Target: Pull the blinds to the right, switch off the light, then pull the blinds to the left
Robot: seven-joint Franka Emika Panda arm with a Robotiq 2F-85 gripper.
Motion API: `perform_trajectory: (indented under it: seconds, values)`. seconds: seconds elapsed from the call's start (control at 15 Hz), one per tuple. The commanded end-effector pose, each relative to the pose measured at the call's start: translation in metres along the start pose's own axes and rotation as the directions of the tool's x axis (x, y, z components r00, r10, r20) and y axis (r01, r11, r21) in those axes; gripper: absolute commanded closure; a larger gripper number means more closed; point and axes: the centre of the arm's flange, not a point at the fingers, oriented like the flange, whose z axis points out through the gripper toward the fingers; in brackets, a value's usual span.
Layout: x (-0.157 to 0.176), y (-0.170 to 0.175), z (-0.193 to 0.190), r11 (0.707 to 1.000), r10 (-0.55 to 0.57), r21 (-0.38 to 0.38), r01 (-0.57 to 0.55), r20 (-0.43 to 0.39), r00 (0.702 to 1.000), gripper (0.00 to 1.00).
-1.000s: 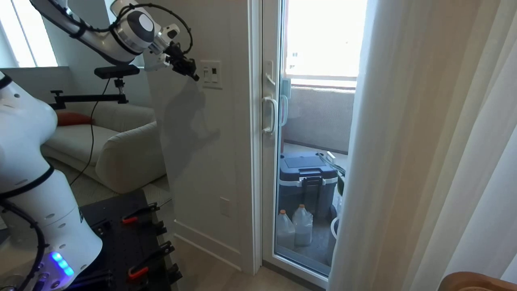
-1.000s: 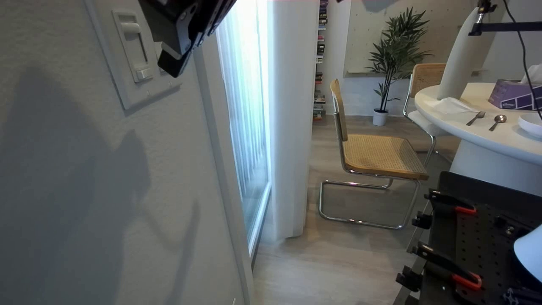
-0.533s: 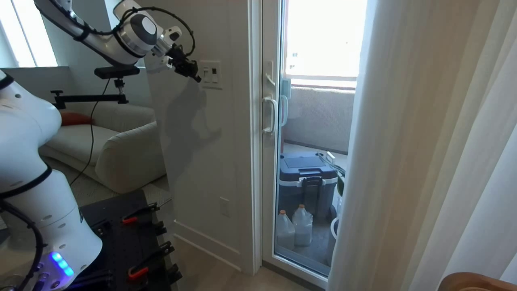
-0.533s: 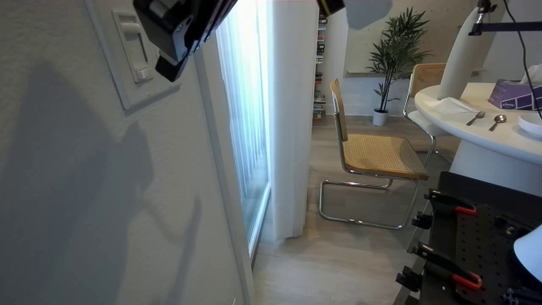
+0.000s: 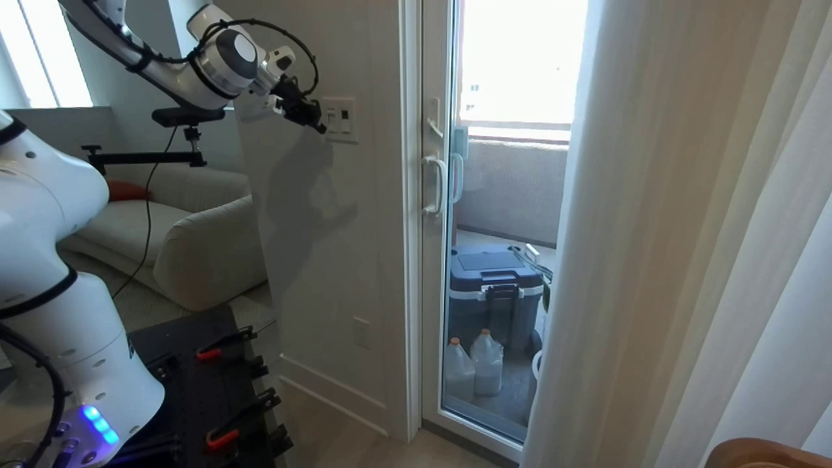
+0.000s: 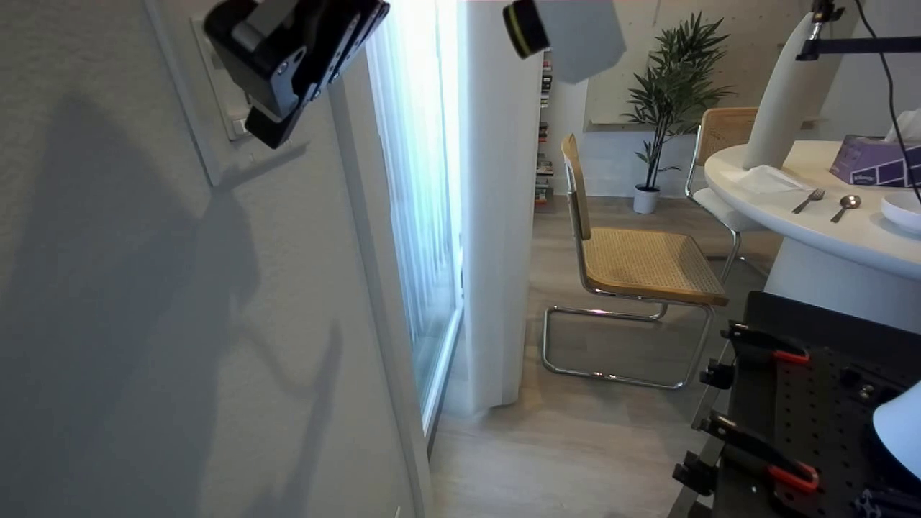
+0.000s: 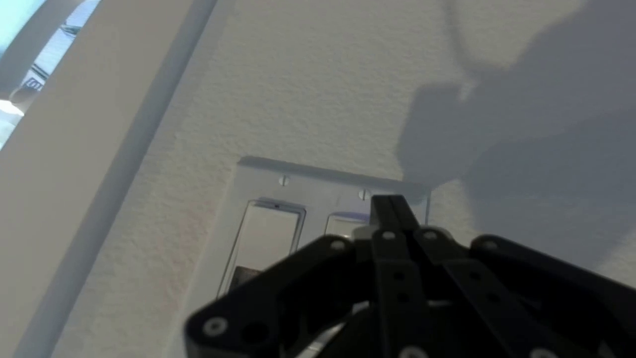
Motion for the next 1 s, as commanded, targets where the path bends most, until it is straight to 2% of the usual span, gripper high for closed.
perform_trajectory:
  seconds: [0.0, 0.87, 0.93]
  values:
    - [0.012, -0.011, 0.018, 1.000, 0.013, 0.004, -0.013, -0.036, 0.999, 1.00]
    - [0.015, -0.012, 0.033, 0.999, 0.024, -0.046, -0.025, -0.025, 0.999, 1.00]
    - [0.015, -0.013, 0.033, 0.999, 0.024, -0.029, -0.024, 0.009, 1.000, 0.74]
